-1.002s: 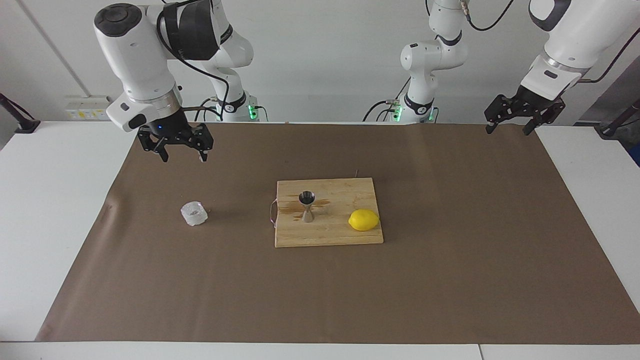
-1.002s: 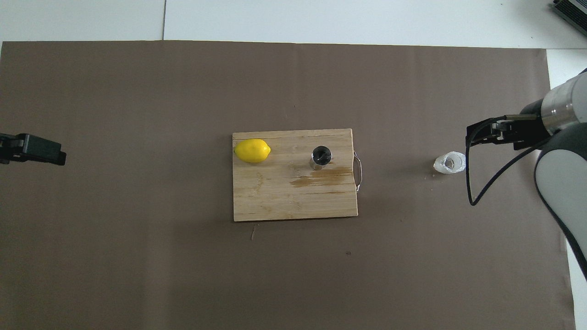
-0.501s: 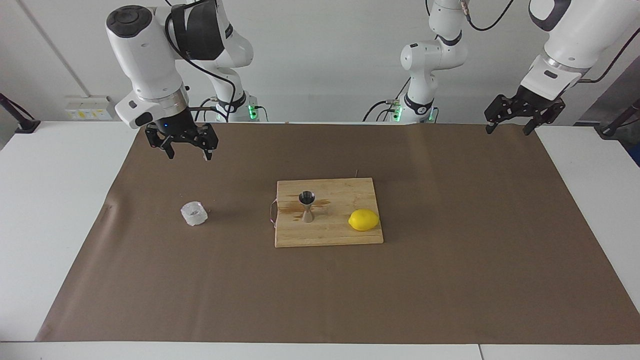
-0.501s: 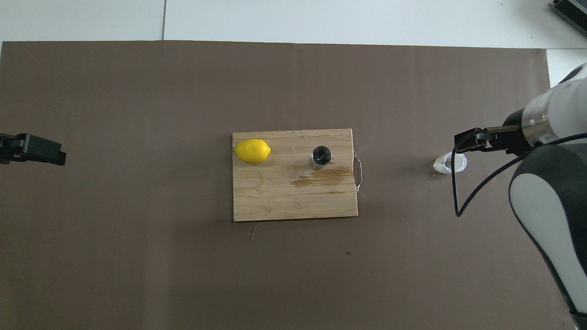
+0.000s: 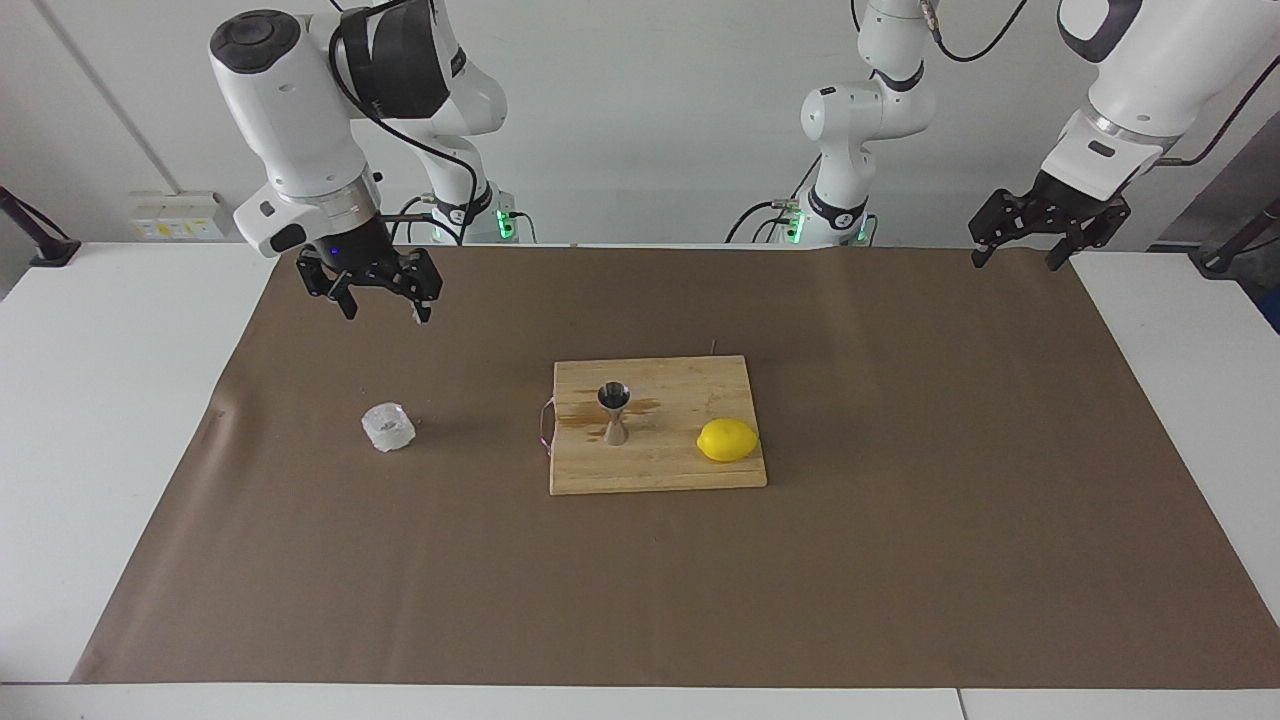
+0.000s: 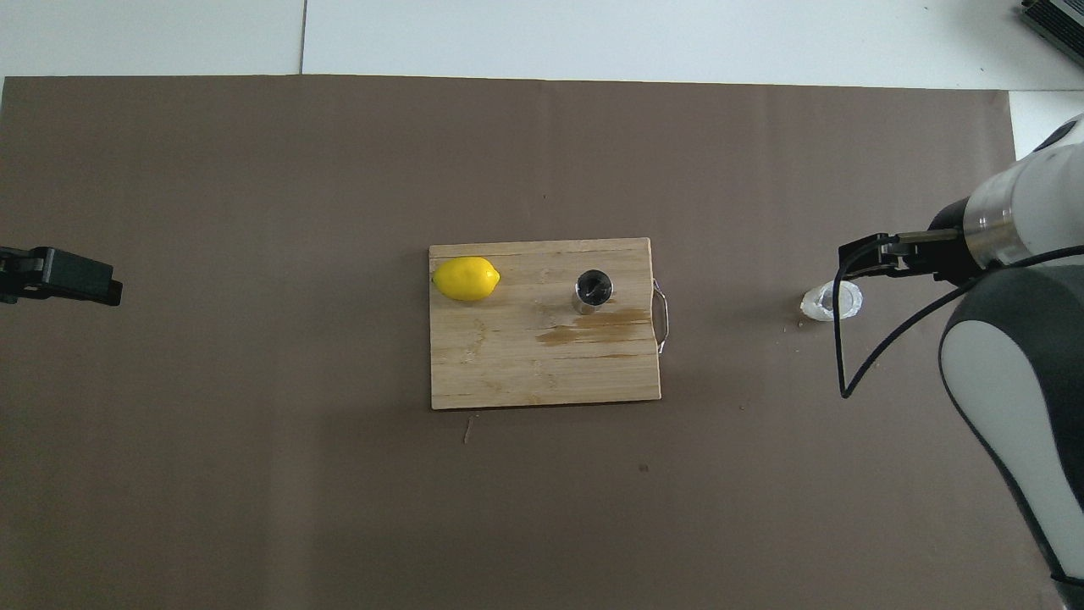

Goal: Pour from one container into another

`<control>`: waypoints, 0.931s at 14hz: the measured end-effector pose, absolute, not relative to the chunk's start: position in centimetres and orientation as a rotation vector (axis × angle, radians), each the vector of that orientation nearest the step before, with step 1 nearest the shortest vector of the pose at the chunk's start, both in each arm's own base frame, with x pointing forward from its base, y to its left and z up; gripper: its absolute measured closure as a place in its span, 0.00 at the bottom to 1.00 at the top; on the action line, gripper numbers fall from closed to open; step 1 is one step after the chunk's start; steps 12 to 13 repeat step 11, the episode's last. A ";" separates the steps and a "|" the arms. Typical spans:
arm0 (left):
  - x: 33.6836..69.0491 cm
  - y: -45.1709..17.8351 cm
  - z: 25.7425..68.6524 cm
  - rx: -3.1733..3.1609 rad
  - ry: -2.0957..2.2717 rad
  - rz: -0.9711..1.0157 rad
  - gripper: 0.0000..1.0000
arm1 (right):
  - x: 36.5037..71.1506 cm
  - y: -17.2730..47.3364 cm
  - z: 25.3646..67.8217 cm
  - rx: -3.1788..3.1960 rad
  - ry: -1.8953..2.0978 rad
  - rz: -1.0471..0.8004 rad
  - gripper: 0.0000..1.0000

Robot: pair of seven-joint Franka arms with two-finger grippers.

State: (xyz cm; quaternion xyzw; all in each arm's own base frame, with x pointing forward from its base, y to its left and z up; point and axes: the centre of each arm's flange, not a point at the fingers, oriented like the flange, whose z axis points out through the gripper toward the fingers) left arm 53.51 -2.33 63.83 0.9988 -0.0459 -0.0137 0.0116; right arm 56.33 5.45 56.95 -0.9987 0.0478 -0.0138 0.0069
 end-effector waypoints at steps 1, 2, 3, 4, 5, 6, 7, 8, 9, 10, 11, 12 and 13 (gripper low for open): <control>53.5 -2.3 63.8 3.115 -0.143 -0.043 0.00 | 56.3 5.5 56.9 -3.122 0.158 -0.042 0.00; 53.5 -2.3 63.8 3.115 -0.143 -0.043 0.00 | 56.3 5.5 56.9 -3.122 0.160 -0.042 0.00; 53.5 -2.3 63.8 3.115 -0.143 -0.043 0.00 | 56.3 5.5 56.9 -3.122 0.160 -0.042 0.00; 53.5 -2.3 63.8 3.115 -0.143 -0.043 0.00 | 56.3 5.5 56.9 -3.122 0.160 -0.041 0.00; 53.5 -2.3 63.8 3.115 -0.143 -0.043 0.00 | 56.3 5.5 56.9 -3.122 0.160 -0.041 0.00; 53.5 -2.3 63.8 3.115 -0.143 -0.043 0.00 | 56.3 5.5 56.9 -3.123 0.160 -0.041 0.00; 53.5 -2.3 63.8 3.115 -0.143 -0.043 0.00 | 56.3 5.4 56.9 -3.125 0.159 -0.042 0.00; 53.5 -2.3 63.8 3.115 -0.143 -0.043 0.00 | 56.3 5.4 56.9 -3.131 0.154 -0.044 0.00; 53.5 -2.3 63.8 3.115 -0.143 -0.043 0.00 | 56.3 5.4 56.9 -3.139 0.151 -0.045 0.00; 53.5 -2.3 63.8 3.115 -0.143 -0.043 0.00 | 56.3 5.4 56.9 -3.144 0.148 -0.046 0.00; 53.5 -2.3 63.8 3.115 -0.143 -0.043 0.00 | 56.3 5.5 56.9 -3.146 0.146 -0.047 0.00; 53.5 -2.3 63.8 3.115 -0.143 -0.043 0.00 | 56.3 5.5 56.9 -3.146 0.146 -0.047 0.00; 53.5 -2.3 63.8 3.115 -0.143 -0.043 0.00 | 56.3 5.5 56.9 -3.146 0.146 -0.047 0.00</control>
